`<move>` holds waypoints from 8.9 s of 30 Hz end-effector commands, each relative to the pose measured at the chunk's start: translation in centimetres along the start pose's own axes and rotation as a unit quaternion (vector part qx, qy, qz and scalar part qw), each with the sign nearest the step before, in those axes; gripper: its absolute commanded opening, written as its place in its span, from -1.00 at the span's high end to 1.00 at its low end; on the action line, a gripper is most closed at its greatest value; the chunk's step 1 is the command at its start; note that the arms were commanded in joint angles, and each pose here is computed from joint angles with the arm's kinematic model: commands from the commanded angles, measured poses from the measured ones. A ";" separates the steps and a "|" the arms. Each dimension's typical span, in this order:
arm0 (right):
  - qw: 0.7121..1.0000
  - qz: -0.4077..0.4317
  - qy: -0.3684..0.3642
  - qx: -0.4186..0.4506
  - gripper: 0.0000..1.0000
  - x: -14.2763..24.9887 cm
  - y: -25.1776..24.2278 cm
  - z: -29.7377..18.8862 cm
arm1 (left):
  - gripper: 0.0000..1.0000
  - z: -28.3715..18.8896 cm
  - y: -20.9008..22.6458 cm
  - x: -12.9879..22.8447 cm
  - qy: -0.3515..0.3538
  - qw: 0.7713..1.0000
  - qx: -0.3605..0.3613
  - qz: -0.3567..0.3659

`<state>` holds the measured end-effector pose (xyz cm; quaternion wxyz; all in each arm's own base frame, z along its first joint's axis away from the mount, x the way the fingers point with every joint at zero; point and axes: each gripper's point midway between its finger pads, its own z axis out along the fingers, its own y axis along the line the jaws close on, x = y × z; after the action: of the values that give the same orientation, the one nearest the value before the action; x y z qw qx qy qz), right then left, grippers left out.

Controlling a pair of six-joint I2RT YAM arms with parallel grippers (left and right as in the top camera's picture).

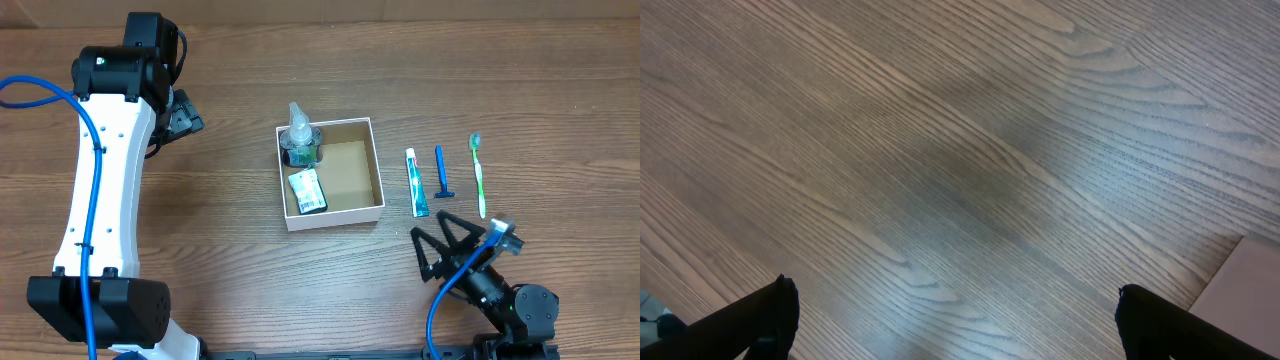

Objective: Pack container
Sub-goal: 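Move right gripper over the blue razor, then lower right gripper and grasp the blue razor, lift, then carry the razor into the box and open right gripper, then move right gripper back over the green toothbrush and grasp it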

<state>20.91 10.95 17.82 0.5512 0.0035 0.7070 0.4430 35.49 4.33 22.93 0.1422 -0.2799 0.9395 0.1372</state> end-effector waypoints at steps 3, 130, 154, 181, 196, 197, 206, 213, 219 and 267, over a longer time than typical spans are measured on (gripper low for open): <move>0.993 -0.025 0.038 -0.108 -1.00 0.8 4.1 -0.5 | -1.00 -0.4 0.3 -0.6 -0.012 1.000 -0.004 0.005; 0.771 -0.050 0.439 0.459 0.28 3.0 -24.2 6.9 | -1.00 -0.4 0.3 -0.6 -0.012 1.000 -0.004 0.005; 0.774 -0.044 0.422 0.470 0.80 0.3 -23.5 8.3 | -1.00 -0.4 0.3 -0.6 -0.012 1.000 -0.004 0.005; 0.846 -0.090 0.393 0.348 0.79 -3.4 -1.1 14.8 | -1.00 -0.4 0.3 -0.6 -0.012 1.000 -0.004 0.005; 0.835 -0.109 0.429 0.327 0.77 3.8 0.1 18.0 | -1.00 -0.4 0.3 -0.6 -0.012 1.000 -0.004 0.005; 0.832 -0.109 0.433 0.329 0.74 4.2 -0.2 18.1 | -1.00 -0.4 0.3 -0.6 -0.012 1.000 -0.004 0.005; 0.823 -0.110 0.445 0.335 -0.32 5.4 -1.2 18.5 | -1.00 -0.4 0.3 -0.6 -0.012 1.000 -0.004 0.005; 0.824 -0.112 0.416 0.367 -0.42 1.0 -1.2 16.1 | -1.00 -0.4 0.3 -0.6 -0.012 1.000 -0.004 0.005; 0.788 -0.101 0.355 0.493 -0.47 -6.9 -5.9 9.6 | -1.00 -0.4 0.3 -0.6 -0.012 1.000 -0.004 0.005; 0.814 -0.039 0.275 0.510 0.05 0.2 -26.3 0.1 | -1.00 -0.4 0.3 -0.6 -0.012 1.000 -0.004 0.005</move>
<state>33.53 -5.10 0.98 0.2662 0.1360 0.9539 -0.0274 35.50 4.38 23.01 0.1435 -0.2801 0.9391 0.1384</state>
